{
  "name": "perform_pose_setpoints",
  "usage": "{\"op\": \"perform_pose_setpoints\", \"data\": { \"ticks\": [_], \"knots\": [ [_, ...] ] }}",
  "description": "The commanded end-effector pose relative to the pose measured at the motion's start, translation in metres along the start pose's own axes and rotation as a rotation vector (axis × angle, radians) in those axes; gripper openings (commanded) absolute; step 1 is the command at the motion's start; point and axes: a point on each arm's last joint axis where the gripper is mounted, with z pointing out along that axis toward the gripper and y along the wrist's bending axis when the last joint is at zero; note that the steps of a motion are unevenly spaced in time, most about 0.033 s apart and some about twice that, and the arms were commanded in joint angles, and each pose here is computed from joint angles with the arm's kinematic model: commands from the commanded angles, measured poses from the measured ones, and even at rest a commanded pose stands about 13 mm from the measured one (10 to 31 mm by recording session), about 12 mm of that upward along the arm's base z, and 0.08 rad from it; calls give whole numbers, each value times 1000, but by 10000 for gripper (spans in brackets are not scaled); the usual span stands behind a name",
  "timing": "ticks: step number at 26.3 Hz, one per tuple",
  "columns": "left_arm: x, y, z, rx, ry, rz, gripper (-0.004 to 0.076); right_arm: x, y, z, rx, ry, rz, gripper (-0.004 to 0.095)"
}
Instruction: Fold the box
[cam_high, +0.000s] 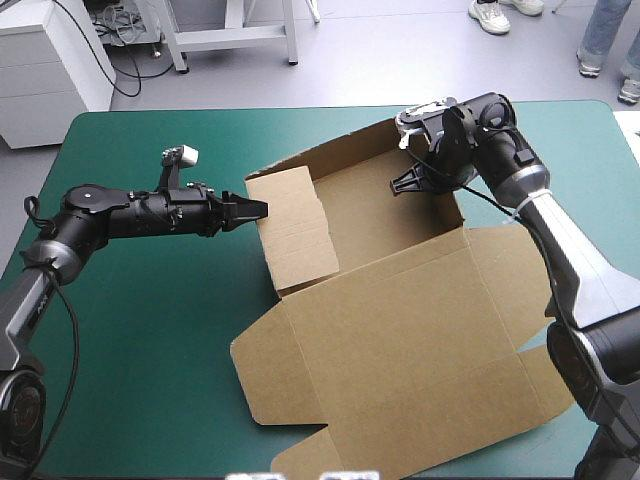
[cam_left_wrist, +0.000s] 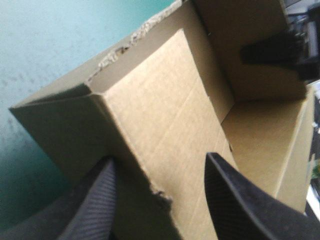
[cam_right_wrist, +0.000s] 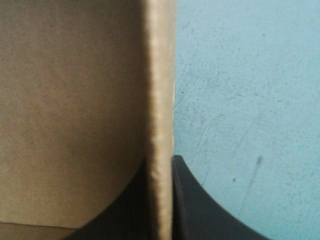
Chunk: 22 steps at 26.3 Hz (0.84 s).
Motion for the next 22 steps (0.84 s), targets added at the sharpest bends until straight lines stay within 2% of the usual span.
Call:
{"op": "perform_pose_setpoints", "data": {
  "ticks": [1, 4, 7, 11, 13, 15, 19, 22],
  "knots": [
    [-10, -29, -14, -34, -5, 35, 372, -11, 6, -44, -62, -178, 32, -16],
    [-9, -29, -24, -163, 3, 5, 372, -17, 6, -60, -76, -231, 40, -16],
    [-9, -31, -24, -156, -3, -14, 372, -21, 9, -70, -122, -268, 54, -16],
    [-11, -32, -21, -168, -27, -69, 370, -22, 13, -73, -137, -277, 88, -15],
    [-11, -36, -14, -187, -43, -45, 365, -22, 26, -74, -151, -276, 61, -13],
    [-11, -40, -5, -257, -51, -15, 313, -22, 39, -75, -142, -284, 23, -13],
    [-7, -47, 8, -356, -52, 53, 193, -20, 50, -76, -146, -268, 32, -14],
    [-5, -50, 14, -423, -55, 98, 50, -17, 51, -66, -145, -198, 45, -14]
  ]
}}
